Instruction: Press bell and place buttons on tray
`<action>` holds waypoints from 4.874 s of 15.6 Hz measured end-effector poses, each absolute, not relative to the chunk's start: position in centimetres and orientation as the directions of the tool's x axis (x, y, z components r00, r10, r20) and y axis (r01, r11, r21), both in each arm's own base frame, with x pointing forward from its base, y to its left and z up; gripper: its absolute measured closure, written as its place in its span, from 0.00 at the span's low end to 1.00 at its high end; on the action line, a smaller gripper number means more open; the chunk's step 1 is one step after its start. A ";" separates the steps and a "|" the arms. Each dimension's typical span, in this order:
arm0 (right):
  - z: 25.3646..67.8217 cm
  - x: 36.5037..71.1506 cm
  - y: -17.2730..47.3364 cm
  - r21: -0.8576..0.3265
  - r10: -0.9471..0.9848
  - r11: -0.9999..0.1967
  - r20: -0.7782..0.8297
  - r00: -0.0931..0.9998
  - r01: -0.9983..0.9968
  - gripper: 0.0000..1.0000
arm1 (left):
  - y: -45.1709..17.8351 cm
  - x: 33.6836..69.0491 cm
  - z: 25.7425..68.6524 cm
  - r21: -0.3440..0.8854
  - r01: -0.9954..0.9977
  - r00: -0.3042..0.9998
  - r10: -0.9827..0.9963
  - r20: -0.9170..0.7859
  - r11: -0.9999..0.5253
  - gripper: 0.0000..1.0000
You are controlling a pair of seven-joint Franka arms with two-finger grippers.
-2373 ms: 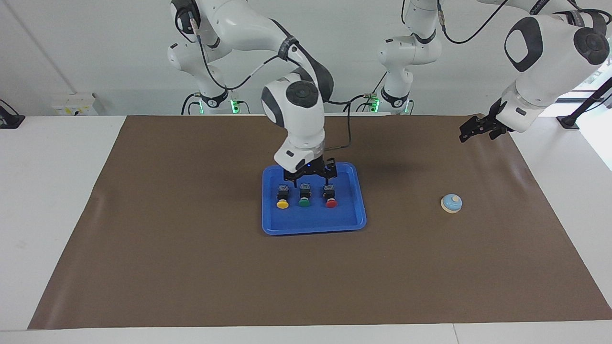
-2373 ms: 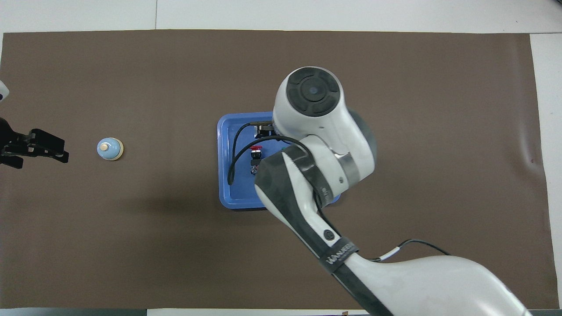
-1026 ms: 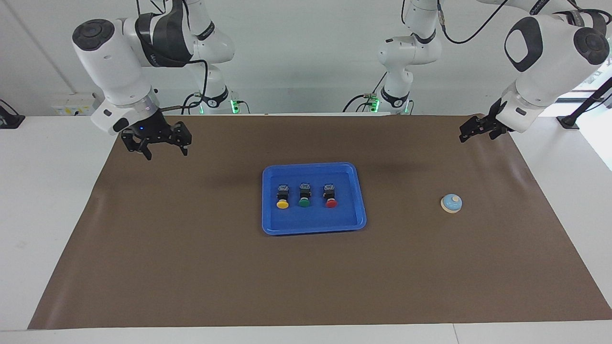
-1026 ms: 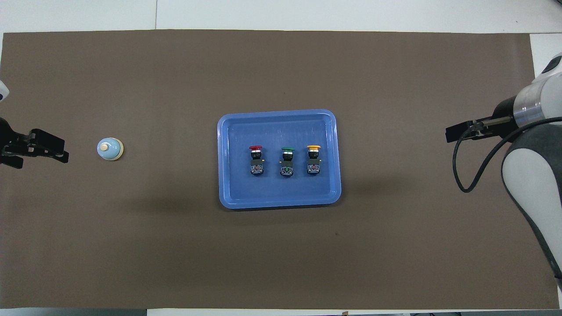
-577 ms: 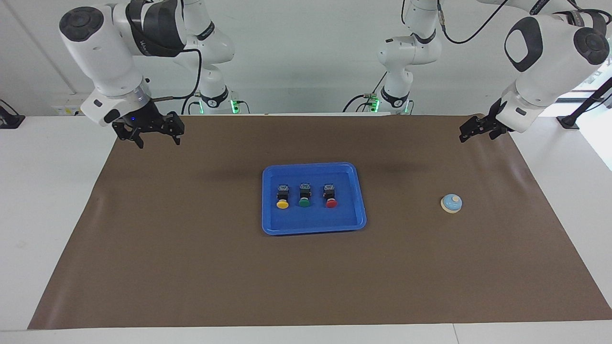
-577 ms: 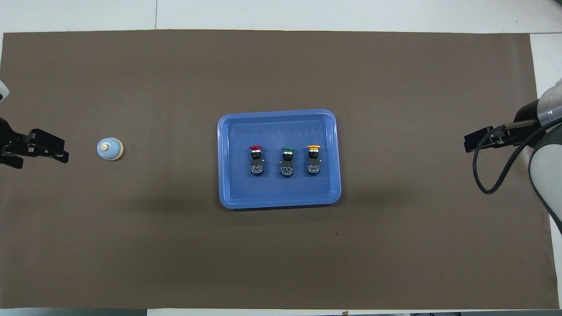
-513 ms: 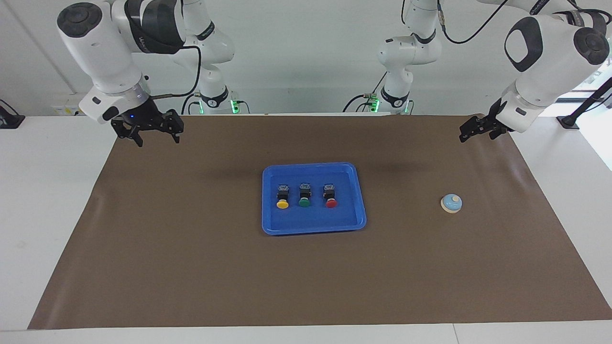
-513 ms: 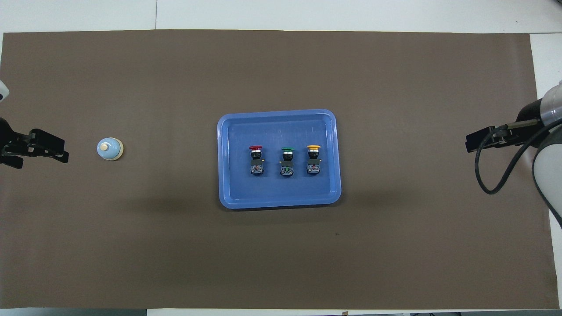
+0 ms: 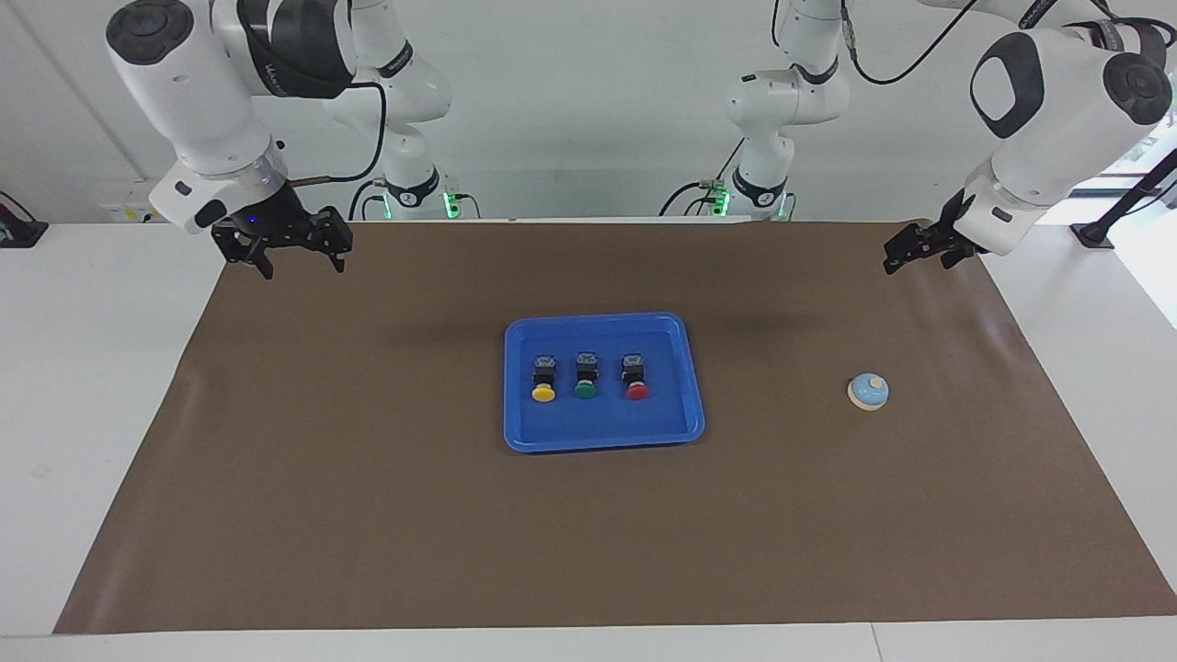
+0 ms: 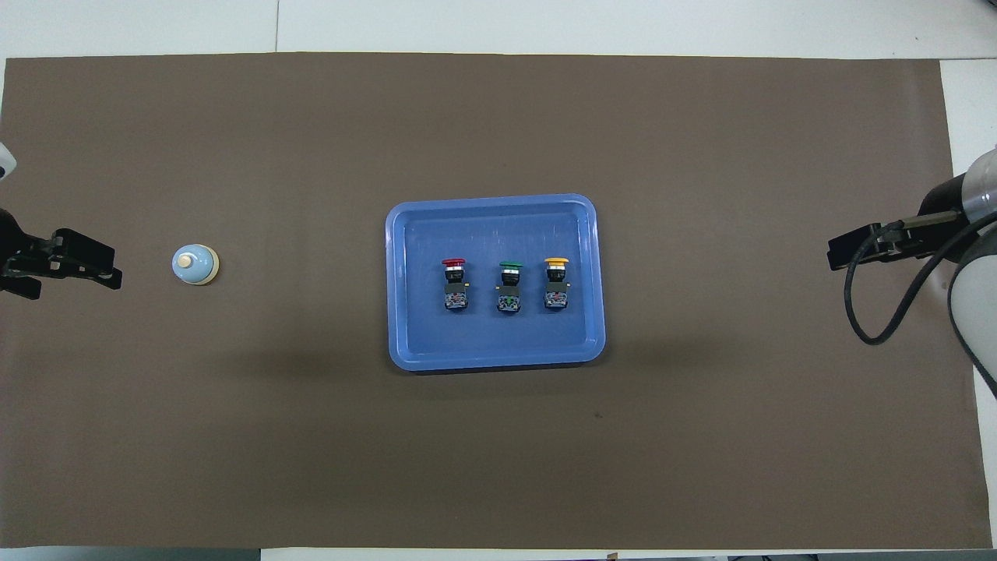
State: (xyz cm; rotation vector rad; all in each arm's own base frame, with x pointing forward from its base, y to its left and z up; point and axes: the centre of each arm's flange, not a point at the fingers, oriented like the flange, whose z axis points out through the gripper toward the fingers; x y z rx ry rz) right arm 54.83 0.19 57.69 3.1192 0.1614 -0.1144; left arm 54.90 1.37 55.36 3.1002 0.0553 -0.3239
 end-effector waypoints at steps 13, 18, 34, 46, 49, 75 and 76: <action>57.6 54.8 0.1 0.021 -0.011 -1.000 -0.078 0.997 -0.009 0.00 | 4.7 56.4 49.6 0.050 0.206 0.973 0.200 -0.112 -0.977 0.78; 57.5 54.7 -0.1 0.022 -0.030 -0.999 -0.082 0.996 -0.028 0.00 | 3.0 58.2 42.3 0.054 0.163 0.984 0.159 -0.077 -0.985 0.99; 57.5 54.7 -0.5 0.022 -0.037 -0.999 -0.083 0.996 -0.035 0.00 | 2.7 59.9 34.2 0.031 0.126 0.990 0.124 -0.064 -0.992 0.99; 57.5 54.7 -0.5 0.022 -0.037 -0.999 -0.083 0.996 -0.035 0.00 | 2.5 57.8 51.7 0.038 0.111 0.987 0.106 -0.120 -0.993 0.32; 57.5 54.7 -0.5 0.022 -0.037 -0.999 -0.083 0.996 -0.035 0.00 | 2.1 55.4 54.0 0.037 0.104 0.979 0.096 -0.179 -0.994 0.01; 57.5 54.7 -0.5 0.022 -0.037 -0.999 -0.083 0.996 -0.035 0.00 | 0.8 54.6 56.1 0.043 0.060 0.989 0.054 -0.138 -0.997 0.00; 57.5 54.7 -0.5 0.022 -0.037 -0.999 -0.083 0.996 -0.035 0.00 | 0.8 54.7 56.2 0.043 0.060 0.990 0.054 -0.131 -0.997 0.00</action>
